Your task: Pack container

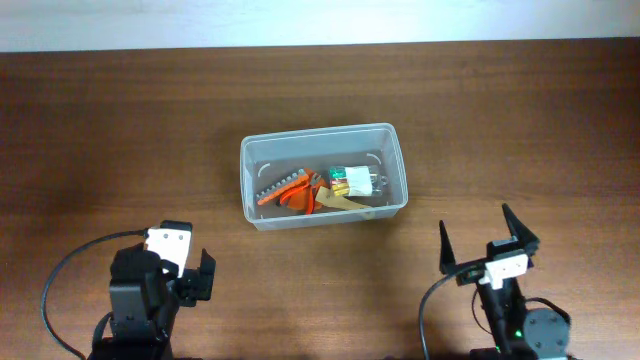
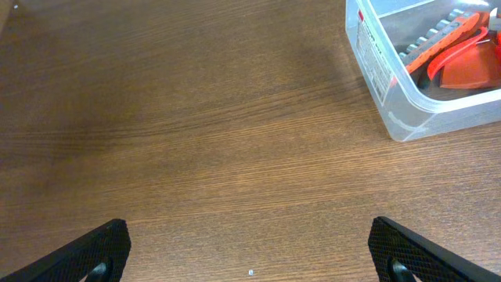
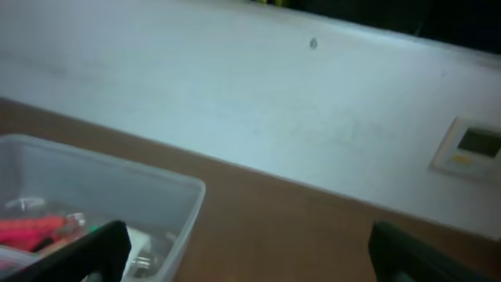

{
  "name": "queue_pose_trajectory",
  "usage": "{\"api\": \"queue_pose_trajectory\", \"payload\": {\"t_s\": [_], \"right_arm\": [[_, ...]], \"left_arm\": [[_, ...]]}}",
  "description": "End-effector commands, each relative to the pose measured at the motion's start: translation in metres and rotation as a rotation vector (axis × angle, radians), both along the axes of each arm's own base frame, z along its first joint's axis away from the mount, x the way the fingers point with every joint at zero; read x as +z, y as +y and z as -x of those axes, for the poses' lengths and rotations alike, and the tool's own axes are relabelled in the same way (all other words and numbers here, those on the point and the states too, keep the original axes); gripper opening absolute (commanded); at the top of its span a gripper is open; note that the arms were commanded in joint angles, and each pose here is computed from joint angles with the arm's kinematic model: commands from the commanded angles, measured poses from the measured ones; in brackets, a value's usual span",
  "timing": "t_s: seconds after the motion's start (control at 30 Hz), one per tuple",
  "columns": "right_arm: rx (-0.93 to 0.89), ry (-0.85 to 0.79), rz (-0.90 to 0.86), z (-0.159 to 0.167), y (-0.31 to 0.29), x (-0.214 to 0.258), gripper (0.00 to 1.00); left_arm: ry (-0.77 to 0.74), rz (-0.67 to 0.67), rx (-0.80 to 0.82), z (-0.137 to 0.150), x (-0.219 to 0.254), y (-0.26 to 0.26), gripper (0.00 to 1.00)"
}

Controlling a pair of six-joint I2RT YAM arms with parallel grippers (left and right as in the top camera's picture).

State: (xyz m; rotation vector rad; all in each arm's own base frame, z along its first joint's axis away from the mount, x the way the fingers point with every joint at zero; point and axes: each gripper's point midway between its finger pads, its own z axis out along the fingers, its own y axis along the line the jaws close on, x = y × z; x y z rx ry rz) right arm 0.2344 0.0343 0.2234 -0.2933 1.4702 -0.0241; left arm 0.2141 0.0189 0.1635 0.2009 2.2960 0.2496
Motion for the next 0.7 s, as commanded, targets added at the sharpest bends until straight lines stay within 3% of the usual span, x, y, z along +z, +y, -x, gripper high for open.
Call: {"api": "queue_pose_trajectory", "payload": {"t_s": [0.0, 0.2, 0.67], "right_arm": [[-0.124, 0.027, -0.118, -0.009, -0.021, -0.023, 0.99], [-0.224, 0.163, -0.22, -0.011, -0.036, -0.067, 0.99], [-0.215, 0.158, -0.221, -0.011, -0.035, -0.066, 0.99]], "left_arm": [[-0.004, 0.005, 0.019, 0.001, -0.001, 0.002, 0.99], [-0.004, 0.005, 0.019, 0.001, -0.001, 0.002, 0.99], [-0.004, 0.005, 0.019, 0.001, -0.001, 0.002, 0.99]]}}
